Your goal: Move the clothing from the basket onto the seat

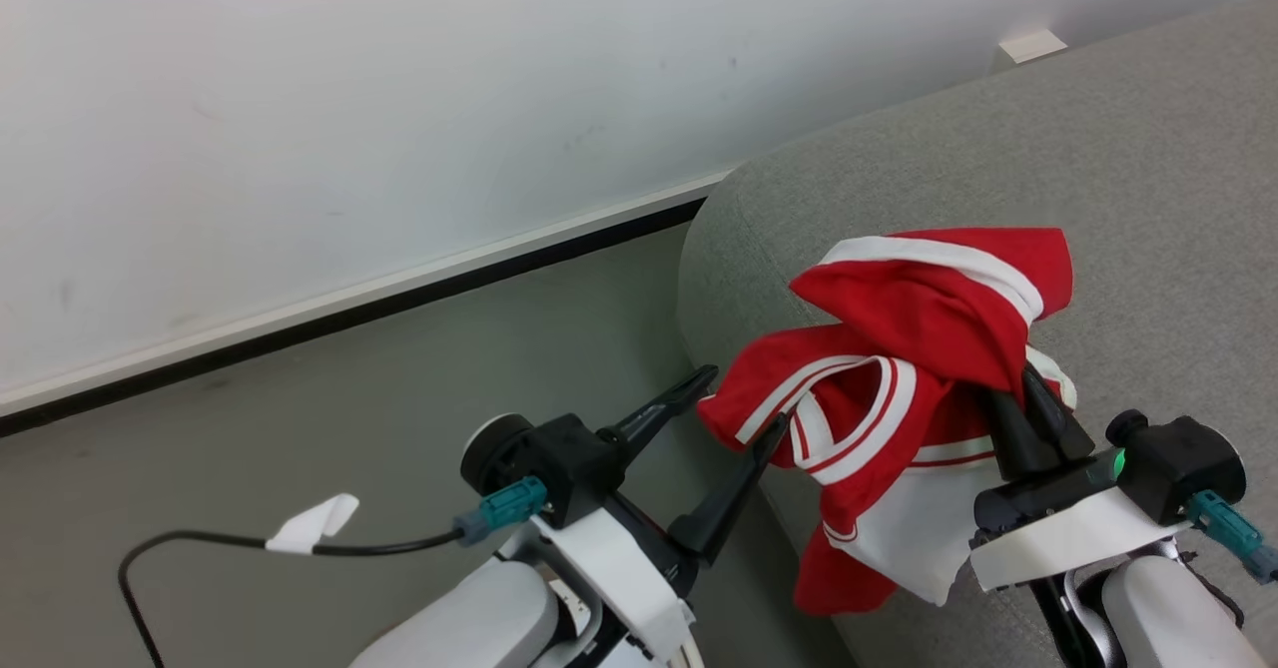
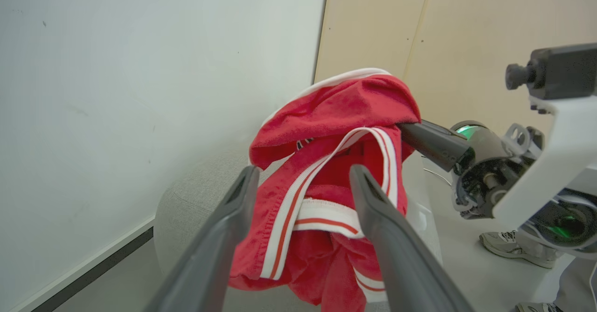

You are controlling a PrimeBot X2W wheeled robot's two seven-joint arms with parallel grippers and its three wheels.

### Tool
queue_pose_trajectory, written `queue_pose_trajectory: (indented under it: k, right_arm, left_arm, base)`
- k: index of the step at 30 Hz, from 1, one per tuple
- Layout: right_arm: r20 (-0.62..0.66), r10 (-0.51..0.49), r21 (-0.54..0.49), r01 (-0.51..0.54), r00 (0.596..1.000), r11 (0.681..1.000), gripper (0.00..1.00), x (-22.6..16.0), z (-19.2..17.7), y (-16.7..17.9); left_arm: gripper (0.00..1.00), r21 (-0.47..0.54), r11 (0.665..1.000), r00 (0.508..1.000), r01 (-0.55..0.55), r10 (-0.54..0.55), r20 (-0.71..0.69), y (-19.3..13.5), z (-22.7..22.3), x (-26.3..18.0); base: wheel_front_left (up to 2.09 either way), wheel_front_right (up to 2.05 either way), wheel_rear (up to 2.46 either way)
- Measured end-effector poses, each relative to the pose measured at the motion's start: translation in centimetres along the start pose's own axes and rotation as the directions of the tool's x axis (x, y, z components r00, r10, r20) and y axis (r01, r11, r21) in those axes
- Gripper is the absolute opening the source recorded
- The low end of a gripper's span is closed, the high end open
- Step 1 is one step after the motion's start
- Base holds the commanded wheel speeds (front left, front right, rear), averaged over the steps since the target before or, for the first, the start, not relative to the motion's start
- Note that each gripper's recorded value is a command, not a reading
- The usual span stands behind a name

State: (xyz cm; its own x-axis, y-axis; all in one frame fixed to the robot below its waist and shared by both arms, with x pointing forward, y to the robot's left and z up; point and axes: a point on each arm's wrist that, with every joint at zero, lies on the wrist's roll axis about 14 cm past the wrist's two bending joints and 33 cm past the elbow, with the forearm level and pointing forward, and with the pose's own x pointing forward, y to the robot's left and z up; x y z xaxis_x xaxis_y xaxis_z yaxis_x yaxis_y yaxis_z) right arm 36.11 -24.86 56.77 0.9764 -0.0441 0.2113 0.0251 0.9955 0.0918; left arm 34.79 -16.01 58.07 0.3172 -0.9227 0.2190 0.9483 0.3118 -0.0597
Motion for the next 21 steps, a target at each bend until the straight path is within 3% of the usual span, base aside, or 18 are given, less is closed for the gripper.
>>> queue_pose_trajectory:
  k: [8, 16, 21]
  right_arm:
    - [0.063, -0.016, 0.01, 0.015, 0.998, 1.0, 0.0, 3.7, 2.1, -1.1]
    - [0.096, -0.014, -0.108, 0.024, 0.995, 0.994, 0.0, 10.9, 5.4, -4.6]
    - [0.075, -0.05, -0.172, 0.062, 0.996, 0.983, 0.0, 15.6, 5.5, -7.1]
  left_arm:
    - [1.0, 0.001, 1.0, 1.0, 0.007, -0.007, 0.003, 1.3, -0.7, 0.2]
    - [1.0, -0.006, 1.0, 1.0, -0.001, 0.001, -0.005, 4.3, -2.0, -0.1]
    - [1.0, -0.008, 1.0, 0.999, -0.027, 0.027, -0.022, 7.1, -3.8, -1.1]
  base:
    - [0.0, 0.0, 0.0]
    - [0.0, 0.0, 0.0]
    - [0.0, 0.0, 0.0]
